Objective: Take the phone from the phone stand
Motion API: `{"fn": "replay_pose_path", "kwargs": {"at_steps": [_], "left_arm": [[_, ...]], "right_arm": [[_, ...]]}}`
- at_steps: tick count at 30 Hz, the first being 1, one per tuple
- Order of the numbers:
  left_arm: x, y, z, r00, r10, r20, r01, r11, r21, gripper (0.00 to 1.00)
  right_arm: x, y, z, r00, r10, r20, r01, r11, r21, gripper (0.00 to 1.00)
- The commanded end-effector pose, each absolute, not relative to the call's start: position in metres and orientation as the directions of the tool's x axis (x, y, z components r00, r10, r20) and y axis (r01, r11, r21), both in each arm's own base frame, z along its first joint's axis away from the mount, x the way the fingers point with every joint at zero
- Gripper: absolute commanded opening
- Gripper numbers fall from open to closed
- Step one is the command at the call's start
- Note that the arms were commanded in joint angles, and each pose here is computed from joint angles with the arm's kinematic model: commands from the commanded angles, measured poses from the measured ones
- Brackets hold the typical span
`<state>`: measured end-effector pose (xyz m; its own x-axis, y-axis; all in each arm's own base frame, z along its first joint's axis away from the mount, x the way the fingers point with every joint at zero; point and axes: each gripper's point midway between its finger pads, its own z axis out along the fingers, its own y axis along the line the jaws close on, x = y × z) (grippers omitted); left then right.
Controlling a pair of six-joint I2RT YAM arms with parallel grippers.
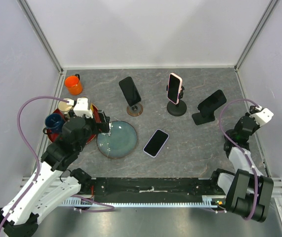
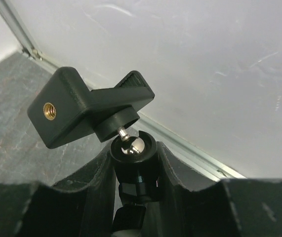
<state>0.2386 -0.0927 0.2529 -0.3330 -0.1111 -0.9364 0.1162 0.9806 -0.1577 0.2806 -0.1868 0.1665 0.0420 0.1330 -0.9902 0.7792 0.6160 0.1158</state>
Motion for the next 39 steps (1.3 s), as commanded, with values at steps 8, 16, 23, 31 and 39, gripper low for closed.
{"fn": "replay_pose_path", "kwargs": {"at_steps": [8,16,23,31,39], "left_arm": [[0.244,-0.084,0.258,-0.292,-0.104,-0.951,0.086,0.987,-0.134,0.99],[0.244,-0.086,0.255,-0.298,-0.102,-0.949,0.091,0.987,-0.134,0.99],[0.244,-0.088,0.254,-0.305,-0.102,-0.947,0.099,0.985,-0.138,0.98],[0.244,-0.088,0.253,-0.308,-0.101,-0.946,0.1,0.985,-0.137,0.98],[0.246,-0.089,0.248,-0.323,-0.092,-0.942,0.098,0.987,-0.129,0.98]], "right_arm": [[0.304,-0.185,0.188,0.166,0.108,-0.98,0.7,0.687,0.194,0.09],[0.293,-0.176,0.185,0.188,0.161,-0.969,0.683,0.687,0.247,0.54],[0.291,-0.166,0.195,0.214,0.207,-0.955,0.646,0.703,0.297,0.83],[0.278,-0.154,0.235,0.28,0.223,-0.934,0.597,0.721,0.351,0.95],[0.266,-0.146,0.279,0.346,0.209,-0.915,0.555,0.74,0.379,0.98]]}}
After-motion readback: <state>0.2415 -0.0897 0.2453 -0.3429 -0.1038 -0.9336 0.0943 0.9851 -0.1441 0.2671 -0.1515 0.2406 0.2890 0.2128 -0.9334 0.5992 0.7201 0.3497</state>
